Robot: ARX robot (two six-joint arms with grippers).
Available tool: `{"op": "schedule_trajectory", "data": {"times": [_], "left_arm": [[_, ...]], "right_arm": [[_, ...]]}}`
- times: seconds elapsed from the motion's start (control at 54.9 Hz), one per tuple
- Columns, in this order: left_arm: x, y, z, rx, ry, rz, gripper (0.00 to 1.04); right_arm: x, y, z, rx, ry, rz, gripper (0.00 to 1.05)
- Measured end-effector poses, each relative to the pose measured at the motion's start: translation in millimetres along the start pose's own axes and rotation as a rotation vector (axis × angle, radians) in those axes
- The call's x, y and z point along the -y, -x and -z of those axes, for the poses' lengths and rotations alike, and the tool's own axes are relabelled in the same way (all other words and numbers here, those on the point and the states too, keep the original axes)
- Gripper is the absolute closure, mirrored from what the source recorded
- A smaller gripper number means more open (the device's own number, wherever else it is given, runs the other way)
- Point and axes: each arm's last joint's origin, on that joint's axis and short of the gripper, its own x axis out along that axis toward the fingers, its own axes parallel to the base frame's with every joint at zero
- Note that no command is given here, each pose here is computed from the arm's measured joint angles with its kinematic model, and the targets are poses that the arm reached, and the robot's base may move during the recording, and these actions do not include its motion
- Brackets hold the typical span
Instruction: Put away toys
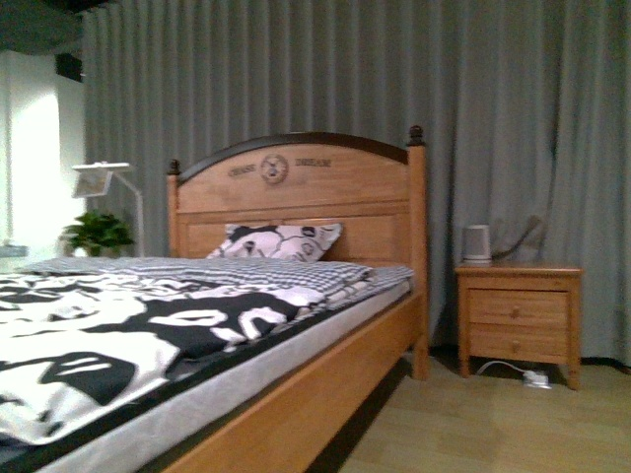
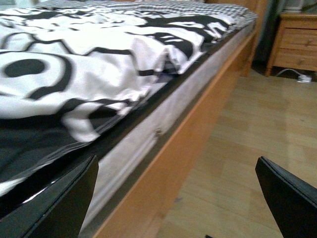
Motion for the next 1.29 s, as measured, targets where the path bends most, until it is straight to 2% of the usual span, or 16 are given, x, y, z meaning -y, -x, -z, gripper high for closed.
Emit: {"op": "schedule_trajectory", "data": {"times": [1.292], "left_arm": [[0.2, 0.0, 0.0, 0.0, 0.0, 0.005, 0.06]], "right_arm": [[0.0, 0.0, 0.0, 0.0, 0.0, -0.002, 0.94]]}}
